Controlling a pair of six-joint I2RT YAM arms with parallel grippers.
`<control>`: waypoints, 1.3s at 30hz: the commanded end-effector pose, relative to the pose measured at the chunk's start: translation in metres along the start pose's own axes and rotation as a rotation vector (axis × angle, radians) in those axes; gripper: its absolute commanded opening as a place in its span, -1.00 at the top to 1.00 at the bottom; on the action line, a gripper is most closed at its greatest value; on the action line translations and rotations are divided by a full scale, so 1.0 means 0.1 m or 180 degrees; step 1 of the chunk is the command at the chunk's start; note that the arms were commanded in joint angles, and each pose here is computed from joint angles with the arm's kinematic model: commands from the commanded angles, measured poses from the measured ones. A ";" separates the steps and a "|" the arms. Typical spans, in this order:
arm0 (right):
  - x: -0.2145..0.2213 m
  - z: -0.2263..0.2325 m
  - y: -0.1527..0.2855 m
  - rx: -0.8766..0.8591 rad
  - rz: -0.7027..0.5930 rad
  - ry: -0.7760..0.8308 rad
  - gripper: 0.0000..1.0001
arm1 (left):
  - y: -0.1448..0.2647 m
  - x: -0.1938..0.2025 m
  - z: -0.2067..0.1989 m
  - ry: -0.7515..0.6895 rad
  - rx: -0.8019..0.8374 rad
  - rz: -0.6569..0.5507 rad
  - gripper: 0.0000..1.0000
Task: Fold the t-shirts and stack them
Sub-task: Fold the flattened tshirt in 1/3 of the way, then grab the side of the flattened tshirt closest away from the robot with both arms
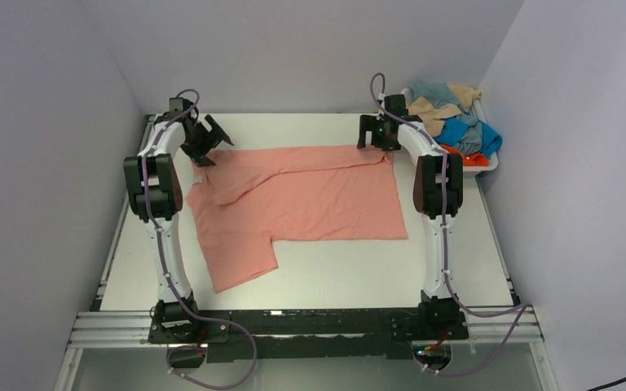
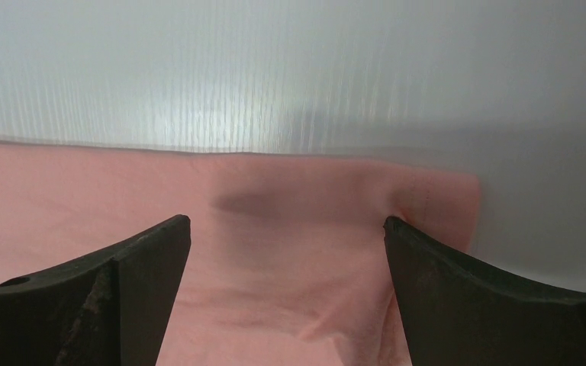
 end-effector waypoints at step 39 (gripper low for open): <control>1.79 0.17 1.98 0.0549 -0.0327 -0.0469 -1.00 | 1.58 3.17 1.22 -0.0158 -0.0863 0.0095 -0.77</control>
Point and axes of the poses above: each gripper's point midway between its finger pads, its own y axis back along the fingers, its own z axis along the line the jaws close on, x = y × z, the point moved 4 cm from there along y, back along the fingers, and after that the axes turned 5 degrees about -y, right-handed, at the moved point
